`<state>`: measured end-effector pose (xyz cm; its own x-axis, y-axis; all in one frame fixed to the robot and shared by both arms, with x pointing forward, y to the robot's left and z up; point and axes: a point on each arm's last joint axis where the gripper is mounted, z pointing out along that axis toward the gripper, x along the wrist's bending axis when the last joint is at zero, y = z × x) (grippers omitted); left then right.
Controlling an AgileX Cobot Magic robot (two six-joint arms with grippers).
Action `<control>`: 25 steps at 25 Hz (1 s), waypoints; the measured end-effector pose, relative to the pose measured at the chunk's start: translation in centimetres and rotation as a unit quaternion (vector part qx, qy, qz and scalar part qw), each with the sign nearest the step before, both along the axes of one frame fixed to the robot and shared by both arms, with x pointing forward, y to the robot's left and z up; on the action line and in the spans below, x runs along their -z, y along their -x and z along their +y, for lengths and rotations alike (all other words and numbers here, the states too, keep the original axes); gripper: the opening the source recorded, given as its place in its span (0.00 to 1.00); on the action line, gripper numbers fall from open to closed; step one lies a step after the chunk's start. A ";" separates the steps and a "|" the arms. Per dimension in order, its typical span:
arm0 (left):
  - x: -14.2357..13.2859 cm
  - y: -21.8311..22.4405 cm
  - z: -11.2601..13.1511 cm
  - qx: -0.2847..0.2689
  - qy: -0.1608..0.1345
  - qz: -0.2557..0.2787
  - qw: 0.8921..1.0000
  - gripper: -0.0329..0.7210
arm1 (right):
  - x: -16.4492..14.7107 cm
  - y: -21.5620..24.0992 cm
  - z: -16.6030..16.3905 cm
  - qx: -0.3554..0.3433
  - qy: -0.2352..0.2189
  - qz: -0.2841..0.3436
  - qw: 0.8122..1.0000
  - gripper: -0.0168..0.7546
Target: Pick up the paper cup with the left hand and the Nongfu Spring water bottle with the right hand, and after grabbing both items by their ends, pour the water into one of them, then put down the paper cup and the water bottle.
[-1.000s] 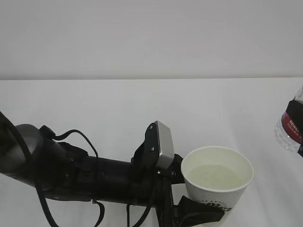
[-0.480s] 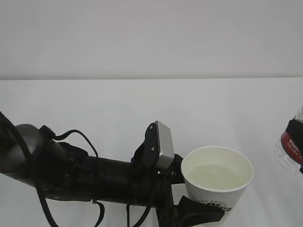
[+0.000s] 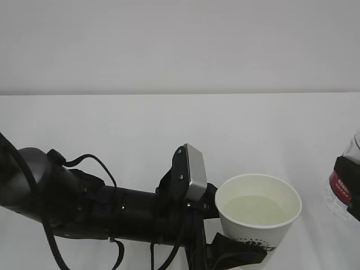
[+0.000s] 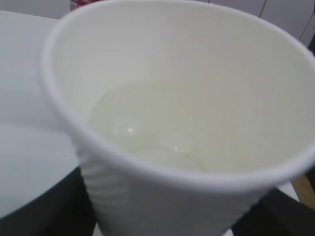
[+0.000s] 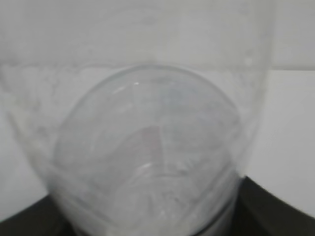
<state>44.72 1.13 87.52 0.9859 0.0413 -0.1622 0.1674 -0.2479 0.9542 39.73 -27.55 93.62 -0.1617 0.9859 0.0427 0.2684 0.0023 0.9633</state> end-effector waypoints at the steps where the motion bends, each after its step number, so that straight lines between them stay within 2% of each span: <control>1: 0.0 0.0 0.0 0.000 0.001 0.000 1.000 0.76 | 0.2 -0.2 0.0 -0.001 -0.002 -0.003 1.000 0.60; 5: -0.1 0.0 0.0 0.002 0.008 0.001 1.000 0.76 | 1.1 -1.1 0.2 -0.001 -0.010 -0.015 1.000 0.60; 10: -0.2 0.1 0.0 0.003 0.009 0.001 1.000 0.76 | 3.2 -2.3 0.3 0.000 -0.006 0.035 0.999 0.60; 13: -0.2 0.1 0.0 0.003 0.009 0.001 1.000 0.76 | 3.6 -3.1 0.4 0.000 -0.005 0.043 0.999 0.60; 25: -0.2 0.1 0.0 0.003 0.009 0.001 1.000 0.76 | 1.8 -6.6 0.8 -0.001 -0.012 -0.019 1.000 0.60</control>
